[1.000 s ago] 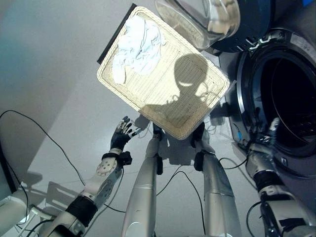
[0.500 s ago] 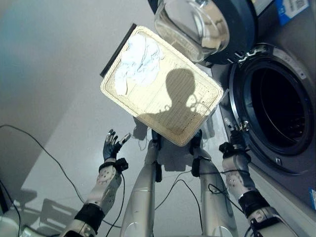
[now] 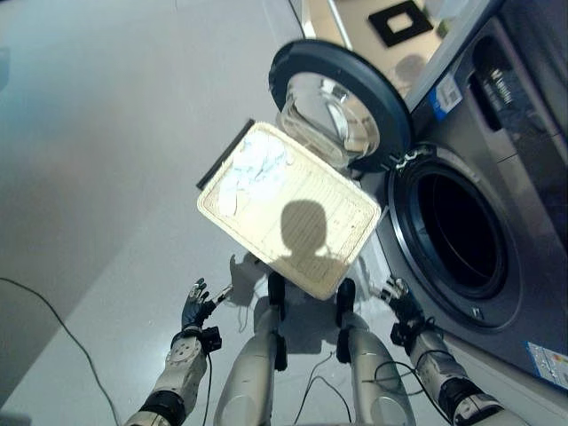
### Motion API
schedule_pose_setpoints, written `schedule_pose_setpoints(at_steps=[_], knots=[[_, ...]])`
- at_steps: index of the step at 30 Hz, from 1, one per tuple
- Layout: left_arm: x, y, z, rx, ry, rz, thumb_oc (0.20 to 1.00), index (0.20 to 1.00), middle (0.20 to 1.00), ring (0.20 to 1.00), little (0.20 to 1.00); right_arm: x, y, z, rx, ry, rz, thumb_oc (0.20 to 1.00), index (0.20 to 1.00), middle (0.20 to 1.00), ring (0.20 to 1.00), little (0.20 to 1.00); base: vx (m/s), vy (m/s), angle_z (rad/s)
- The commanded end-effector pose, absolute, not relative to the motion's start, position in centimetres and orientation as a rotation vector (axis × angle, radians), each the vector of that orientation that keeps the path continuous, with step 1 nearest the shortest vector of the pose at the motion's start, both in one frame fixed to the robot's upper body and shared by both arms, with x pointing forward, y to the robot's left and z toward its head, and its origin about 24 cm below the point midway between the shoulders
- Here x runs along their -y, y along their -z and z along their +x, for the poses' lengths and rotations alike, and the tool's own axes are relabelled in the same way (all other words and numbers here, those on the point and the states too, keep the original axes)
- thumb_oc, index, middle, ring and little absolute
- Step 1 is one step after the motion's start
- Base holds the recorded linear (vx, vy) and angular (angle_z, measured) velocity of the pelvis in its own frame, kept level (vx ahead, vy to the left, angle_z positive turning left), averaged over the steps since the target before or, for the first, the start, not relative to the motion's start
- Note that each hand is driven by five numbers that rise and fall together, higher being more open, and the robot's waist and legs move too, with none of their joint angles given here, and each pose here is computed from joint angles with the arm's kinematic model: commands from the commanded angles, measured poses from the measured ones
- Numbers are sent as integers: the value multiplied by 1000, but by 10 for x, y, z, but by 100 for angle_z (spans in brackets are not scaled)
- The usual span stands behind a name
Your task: Put the clothes into the washing machine.
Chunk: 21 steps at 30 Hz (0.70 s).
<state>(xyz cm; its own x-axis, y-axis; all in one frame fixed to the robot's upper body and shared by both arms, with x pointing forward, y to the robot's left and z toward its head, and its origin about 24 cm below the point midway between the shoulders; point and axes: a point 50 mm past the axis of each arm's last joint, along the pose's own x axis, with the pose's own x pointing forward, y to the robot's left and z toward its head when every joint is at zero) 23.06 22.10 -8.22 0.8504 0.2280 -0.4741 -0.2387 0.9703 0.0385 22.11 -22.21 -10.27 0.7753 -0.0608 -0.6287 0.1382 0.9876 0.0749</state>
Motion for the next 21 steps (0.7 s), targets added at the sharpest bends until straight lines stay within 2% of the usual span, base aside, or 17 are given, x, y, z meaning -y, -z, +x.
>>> schedule_pose_setpoints(at_steps=[1, 12, 16, 18, 21], knots=[[-221, 77, 242, -475, -217, 31, 1000, 1000, 1000, 1000, 1000, 225, 104, 217, -712, 14, 54, 1000, 1000, 1000, 1000, 1000, 65, 91, -21], [-222, 55, 265, -381, -274, 147, 1000, 1000, 1000, 1000, 1000, 210, 105, 215, -721, -110, -40, 1000, 1000, 1000, 1000, 1000, 24, 49, -7], [-223, 40, 276, -288, -346, 350, 1000, 1000, 1000, 1000, 1000, 209, 101, 220, -710, -126, -55, 1000, 1000, 1000, 1000, 1000, 31, 43, -6], [-233, 15, 293, -189, -452, 628, 1000, 1000, 1000, 1000, 1000, 209, 96, 228, -692, -130, -63, 1000, 1000, 1000, 1000, 1000, 25, 40, -9], [-241, -6, 307, -124, -500, 749, 1000, 1000, 1000, 1000, 1000, 210, 92, 232, -680, -121, -64, 1000, 1000, 1000, 1000, 1000, 21, 15, -11]])
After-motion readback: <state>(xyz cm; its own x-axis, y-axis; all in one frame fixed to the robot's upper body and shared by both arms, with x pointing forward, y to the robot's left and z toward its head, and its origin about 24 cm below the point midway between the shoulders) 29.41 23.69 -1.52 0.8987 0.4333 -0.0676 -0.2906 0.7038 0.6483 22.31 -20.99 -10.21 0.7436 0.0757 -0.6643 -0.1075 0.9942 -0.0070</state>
